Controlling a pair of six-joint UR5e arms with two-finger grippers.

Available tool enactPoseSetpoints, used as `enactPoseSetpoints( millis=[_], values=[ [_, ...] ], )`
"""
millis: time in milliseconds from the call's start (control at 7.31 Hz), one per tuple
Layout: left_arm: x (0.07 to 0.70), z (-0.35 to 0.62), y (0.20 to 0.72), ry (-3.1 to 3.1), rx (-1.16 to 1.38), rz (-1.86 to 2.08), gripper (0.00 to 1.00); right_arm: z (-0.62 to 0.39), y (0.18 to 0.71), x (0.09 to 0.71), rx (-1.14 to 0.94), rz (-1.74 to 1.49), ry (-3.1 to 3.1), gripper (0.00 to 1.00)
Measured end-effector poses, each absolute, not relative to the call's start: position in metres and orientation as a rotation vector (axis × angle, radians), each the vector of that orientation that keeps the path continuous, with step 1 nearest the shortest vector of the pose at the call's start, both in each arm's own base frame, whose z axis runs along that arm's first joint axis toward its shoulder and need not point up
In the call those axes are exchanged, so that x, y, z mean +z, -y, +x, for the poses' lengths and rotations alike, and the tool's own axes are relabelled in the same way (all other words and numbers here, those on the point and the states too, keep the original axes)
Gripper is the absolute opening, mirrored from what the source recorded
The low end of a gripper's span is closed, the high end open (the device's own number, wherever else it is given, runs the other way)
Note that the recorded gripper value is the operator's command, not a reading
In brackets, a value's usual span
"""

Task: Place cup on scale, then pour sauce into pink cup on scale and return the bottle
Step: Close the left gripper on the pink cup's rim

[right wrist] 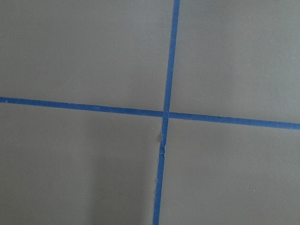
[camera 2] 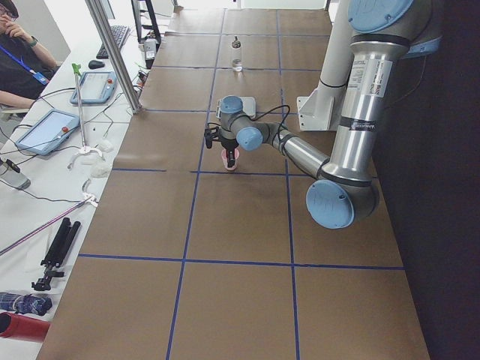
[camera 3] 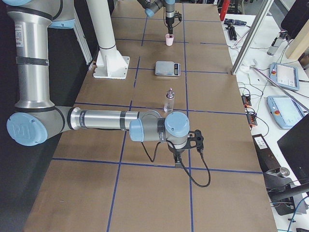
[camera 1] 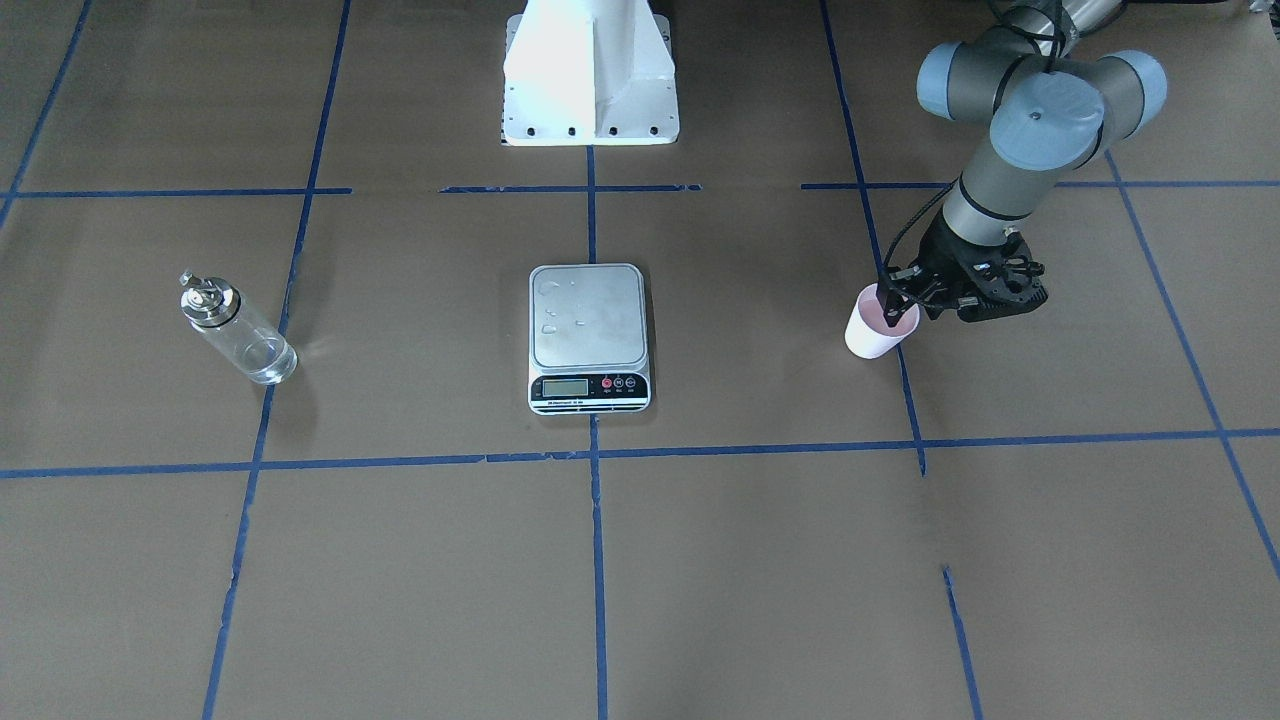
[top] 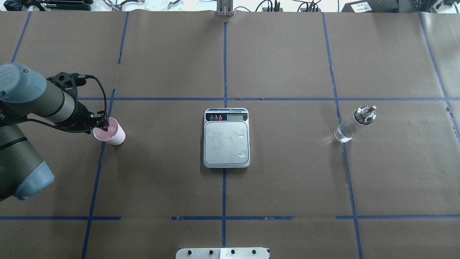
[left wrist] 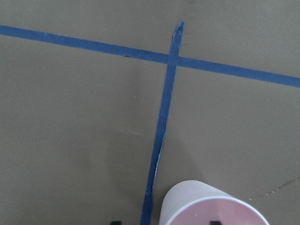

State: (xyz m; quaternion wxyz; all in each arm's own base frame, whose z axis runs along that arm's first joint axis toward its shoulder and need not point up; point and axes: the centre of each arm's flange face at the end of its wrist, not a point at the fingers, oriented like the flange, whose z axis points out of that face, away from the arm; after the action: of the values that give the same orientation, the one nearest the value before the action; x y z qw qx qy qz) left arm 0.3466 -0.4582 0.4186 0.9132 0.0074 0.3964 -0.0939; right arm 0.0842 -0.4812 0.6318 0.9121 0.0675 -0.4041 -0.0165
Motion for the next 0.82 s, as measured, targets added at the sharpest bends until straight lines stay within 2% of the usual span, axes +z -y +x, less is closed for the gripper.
enactPoseSetpoints(
  millis=[274, 410, 547, 684, 821],
  values=[
    [0.4194, 0.3470, 0.4576, -0.816, -0.190, 0.014, 0.47, 0.0843, 0.4816, 0.6317, -0.034, 0.139, 0.832, 1.00],
    [0.4195, 0.3471, 0.4574, -0.816, -0.189, 0.013, 0.39, 0.0843, 0.4815, 0.6319, -0.034, 0.139, 0.832, 1.00],
    [0.4198, 0.3481, 0.4567, -0.815, -0.187, 0.012, 0.14, 0.0842, 0.4813, 0.6321, -0.034, 0.138, 0.832, 1.00],
    [0.4202, 0.3500, 0.4555, -0.815, -0.184, 0.012, 0.00, 0.0842, 0.4810, 0.6324, -0.034, 0.137, 0.833, 1.00],
    [0.4203, 0.3543, 0.4524, -0.814, -0.178, 0.010, 0.00, 0.0842, 0.4807, 0.6328, -0.033, 0.136, 0.833, 1.00]
  ],
)
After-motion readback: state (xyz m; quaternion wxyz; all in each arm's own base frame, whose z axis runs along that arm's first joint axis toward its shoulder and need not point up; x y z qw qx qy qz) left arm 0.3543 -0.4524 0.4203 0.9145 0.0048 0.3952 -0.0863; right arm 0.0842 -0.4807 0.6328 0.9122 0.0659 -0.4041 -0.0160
